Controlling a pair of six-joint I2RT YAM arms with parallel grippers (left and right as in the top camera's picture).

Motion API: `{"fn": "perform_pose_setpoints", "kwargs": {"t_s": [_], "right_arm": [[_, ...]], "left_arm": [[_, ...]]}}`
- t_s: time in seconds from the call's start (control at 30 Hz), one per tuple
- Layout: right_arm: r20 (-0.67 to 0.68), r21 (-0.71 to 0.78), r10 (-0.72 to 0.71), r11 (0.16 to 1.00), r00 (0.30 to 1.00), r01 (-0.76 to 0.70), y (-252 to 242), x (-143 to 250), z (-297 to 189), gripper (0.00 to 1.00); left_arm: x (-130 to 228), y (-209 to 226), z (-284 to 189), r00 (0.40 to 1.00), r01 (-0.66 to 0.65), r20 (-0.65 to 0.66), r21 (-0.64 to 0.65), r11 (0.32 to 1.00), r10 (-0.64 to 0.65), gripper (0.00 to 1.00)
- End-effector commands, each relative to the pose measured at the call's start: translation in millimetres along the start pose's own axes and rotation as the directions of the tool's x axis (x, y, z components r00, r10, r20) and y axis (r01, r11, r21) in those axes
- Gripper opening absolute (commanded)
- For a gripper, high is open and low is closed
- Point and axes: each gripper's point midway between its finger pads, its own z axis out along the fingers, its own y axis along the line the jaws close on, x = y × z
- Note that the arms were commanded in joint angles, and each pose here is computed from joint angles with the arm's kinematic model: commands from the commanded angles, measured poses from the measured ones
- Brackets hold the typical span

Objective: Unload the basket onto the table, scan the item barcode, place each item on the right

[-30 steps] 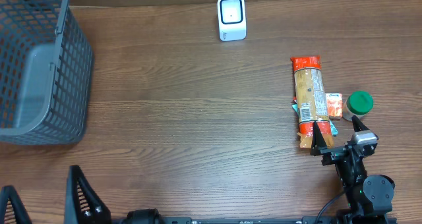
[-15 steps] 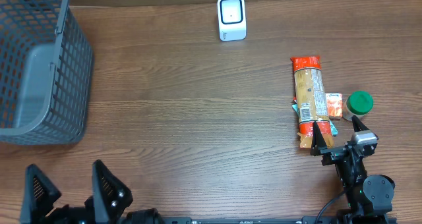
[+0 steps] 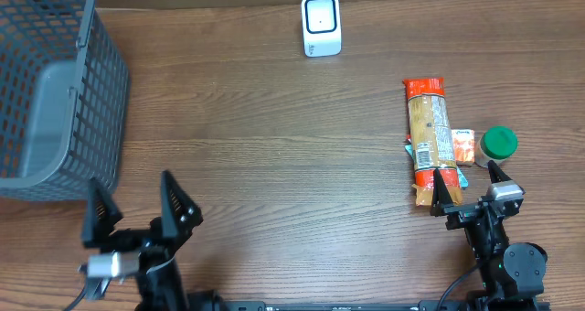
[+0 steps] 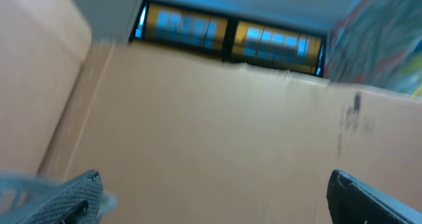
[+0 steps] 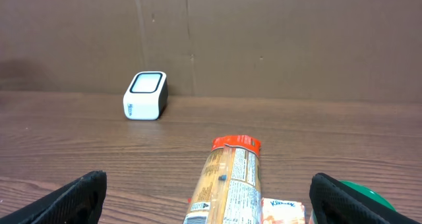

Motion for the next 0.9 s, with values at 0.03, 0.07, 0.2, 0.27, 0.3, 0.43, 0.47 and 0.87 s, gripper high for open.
{"fn": "perform_pose_setpoints", "kwargs": {"t_s": [0.03, 0.07, 0.2, 0.27, 0.3, 0.43, 0.47, 0.87], "right_arm": [[0.003, 0.016, -0.003, 1.0, 1.0, 0.003, -3, 2, 0, 1.0], [0.003, 0.016, -0.003, 1.0, 1.0, 0.003, -3, 2, 0, 1.0], [0.003, 0.016, -0.003, 1.0, 1.0, 0.003, -3, 2, 0, 1.0], [0.003, 0.016, -0.003, 1.0, 1.0, 0.003, -3, 2, 0, 1.0], [0.003, 0.016, -0.003, 1.0, 1.0, 0.003, -3, 2, 0, 1.0], [0.003, 0.016, -0.003, 1.0, 1.0, 0.003, -3, 2, 0, 1.0], [0.003, 0.016, -0.003, 1.0, 1.0, 0.003, -3, 2, 0, 1.0], [0.003, 0.016, -0.003, 1.0, 1.0, 0.003, -3, 2, 0, 1.0]], "left_arm": [[42, 14, -7, 0.997, 0.03, -0.068, -0.026, 0.999, -0.031, 1.0], [53, 17, -9, 0.996, 0.028, -0.087, -0.033, 0.999, -0.031, 1.0], [85, 28, -16, 0.988, 0.019, -0.152, -0.063, 0.998, -0.029, 1.0], [97, 32, -20, 0.984, 0.013, -0.177, -0.073, 0.997, -0.026, 1.0], [103, 34, -22, 0.981, 0.012, -0.19, -0.077, 0.997, -0.026, 1.0], [132, 42, -30, 0.958, -0.002, -0.286, -0.101, 0.995, -0.027, 1.0], [137, 44, -32, 0.951, -0.005, -0.308, -0.106, 0.994, -0.028, 1.0], [204, 55, -68, 0.789, -0.189, -0.6, -0.027, 0.982, 0.135, 1.0]]}}
